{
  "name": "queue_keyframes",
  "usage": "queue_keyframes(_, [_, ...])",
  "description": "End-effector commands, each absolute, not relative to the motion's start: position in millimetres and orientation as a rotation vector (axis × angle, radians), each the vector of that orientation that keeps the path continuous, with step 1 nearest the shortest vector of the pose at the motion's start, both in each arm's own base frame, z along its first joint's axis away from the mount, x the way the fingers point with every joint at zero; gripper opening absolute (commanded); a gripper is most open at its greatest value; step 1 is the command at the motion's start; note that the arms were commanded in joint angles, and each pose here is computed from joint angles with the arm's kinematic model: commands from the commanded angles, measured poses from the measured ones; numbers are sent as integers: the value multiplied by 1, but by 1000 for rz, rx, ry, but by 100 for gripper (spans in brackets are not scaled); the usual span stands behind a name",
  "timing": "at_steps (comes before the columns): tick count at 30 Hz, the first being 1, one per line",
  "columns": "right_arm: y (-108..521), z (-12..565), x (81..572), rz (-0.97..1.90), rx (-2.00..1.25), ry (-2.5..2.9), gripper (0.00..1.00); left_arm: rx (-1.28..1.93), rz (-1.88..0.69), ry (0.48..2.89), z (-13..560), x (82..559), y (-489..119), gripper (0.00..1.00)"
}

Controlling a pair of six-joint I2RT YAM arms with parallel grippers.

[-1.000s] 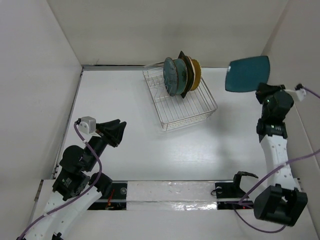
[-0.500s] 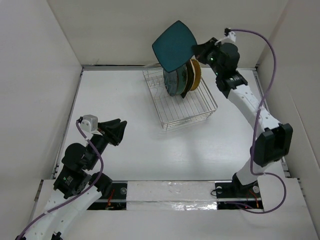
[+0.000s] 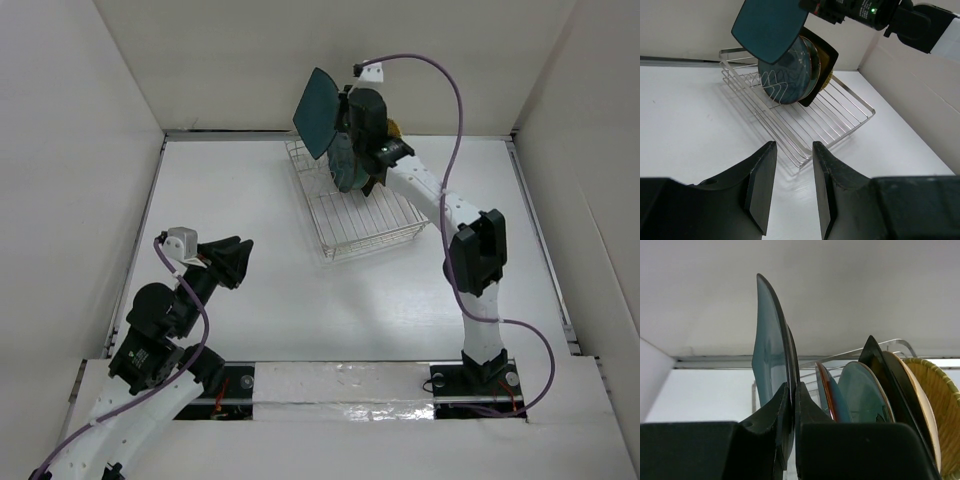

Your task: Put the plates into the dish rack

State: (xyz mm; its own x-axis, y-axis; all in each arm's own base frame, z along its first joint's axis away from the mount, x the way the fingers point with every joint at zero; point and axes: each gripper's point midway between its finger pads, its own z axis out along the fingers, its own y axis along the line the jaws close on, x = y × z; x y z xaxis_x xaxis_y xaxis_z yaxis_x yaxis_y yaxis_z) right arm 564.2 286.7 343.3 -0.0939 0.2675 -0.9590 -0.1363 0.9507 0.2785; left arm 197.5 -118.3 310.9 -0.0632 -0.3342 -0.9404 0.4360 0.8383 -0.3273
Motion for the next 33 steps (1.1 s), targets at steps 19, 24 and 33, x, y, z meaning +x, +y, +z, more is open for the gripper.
queue_keyframes(19, [305,386,528,75,52,1377,0,68,-622,1493,314,203,-118,31])
queue_keyframes(24, [322,355,520,80,11,1417,0,69,-620,1497,313,203,-118,31])
queue_keyframes(33, [343,292,500,117,7,1487,0,67,-611,1507,311,205,-118,31])
